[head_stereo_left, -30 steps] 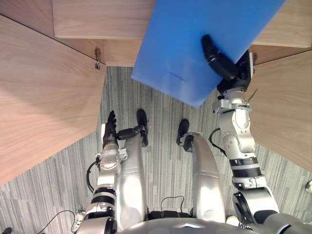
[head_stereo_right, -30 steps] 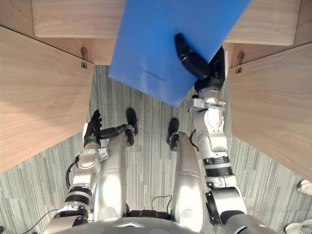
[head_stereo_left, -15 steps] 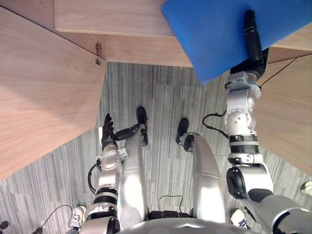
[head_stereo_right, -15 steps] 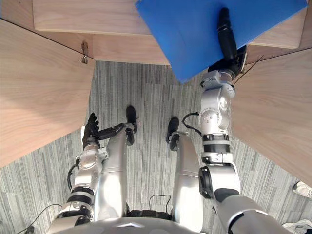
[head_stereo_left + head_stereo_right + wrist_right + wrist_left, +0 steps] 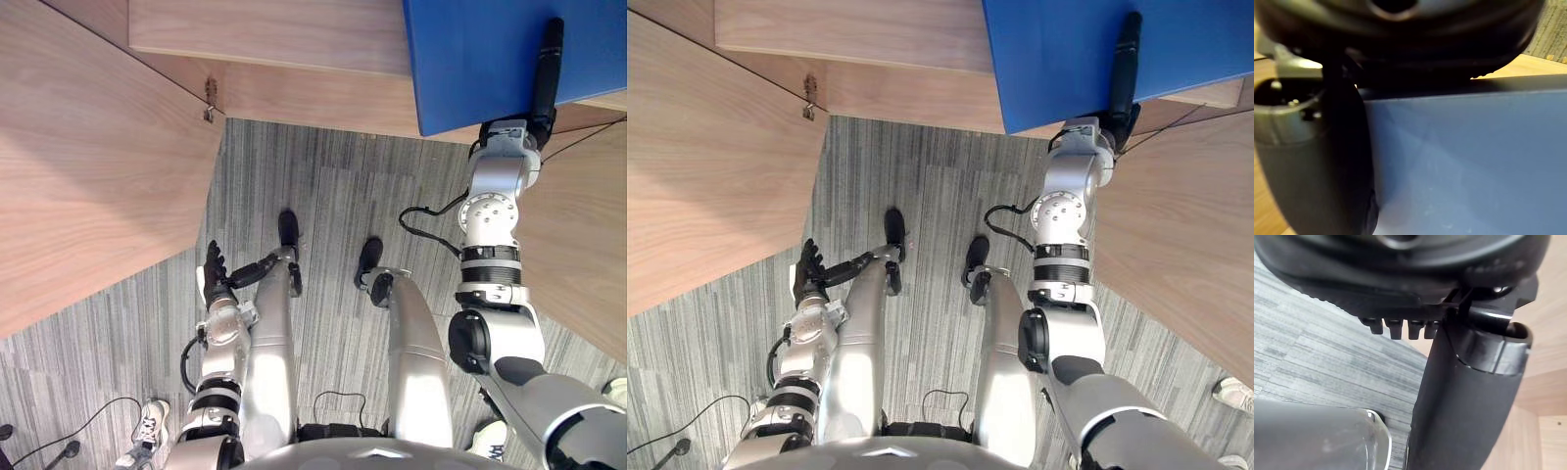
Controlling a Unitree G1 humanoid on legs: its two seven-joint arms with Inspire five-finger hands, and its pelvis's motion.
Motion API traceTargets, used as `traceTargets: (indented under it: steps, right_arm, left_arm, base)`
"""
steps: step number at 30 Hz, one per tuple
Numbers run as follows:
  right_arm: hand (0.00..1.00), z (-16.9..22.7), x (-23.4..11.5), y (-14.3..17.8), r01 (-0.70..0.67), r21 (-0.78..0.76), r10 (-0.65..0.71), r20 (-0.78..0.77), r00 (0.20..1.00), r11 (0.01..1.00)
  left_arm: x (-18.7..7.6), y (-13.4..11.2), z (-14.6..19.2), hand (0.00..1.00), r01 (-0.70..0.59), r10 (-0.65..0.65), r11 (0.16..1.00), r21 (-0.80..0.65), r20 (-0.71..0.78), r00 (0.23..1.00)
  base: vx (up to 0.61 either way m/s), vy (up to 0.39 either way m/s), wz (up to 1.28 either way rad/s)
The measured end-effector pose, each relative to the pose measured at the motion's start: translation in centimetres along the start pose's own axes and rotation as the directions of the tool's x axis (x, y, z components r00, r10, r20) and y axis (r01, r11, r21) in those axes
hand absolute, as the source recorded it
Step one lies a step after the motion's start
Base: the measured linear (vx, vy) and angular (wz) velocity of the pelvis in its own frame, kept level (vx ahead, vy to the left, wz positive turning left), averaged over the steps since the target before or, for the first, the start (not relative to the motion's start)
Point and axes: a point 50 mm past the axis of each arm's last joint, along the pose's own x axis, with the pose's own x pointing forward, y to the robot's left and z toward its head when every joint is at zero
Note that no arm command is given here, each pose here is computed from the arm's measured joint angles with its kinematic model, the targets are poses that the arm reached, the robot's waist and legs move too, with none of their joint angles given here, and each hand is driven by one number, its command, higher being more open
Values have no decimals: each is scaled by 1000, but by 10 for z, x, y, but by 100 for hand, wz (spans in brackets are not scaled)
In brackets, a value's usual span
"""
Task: Walk over to the cabinet, pick up the folder, carry it to the office cabinet, place the folder inside the office cabinet, then close the office cabinet door
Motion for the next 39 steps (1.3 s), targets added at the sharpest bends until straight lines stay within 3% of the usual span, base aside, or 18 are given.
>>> traceTargets:
  steps: [8, 17, 39]
  right_arm:
    - [100, 5, 0, 2, 21, 19, -22, 14, 1000, 1000]
    - [100, 27, -1, 64, -205, 41, 200, 100, 975, 978]
    - [100, 29, 16, 75, -273, -104, 280, 54, 959, 956]
  left_arm:
    - [-2, -4, -2, 100, 20, -20, 1000, 2, -6, 1000]
    - [-3, -7, -4, 100, 40, -39, 999, 19, -16, 999]
    - [-4, -10, -3, 100, 75, -74, 997, 21, -13, 997]
  base:
    - [13, 32, 3]
    - [30, 23, 3]
    - [13, 14, 1]
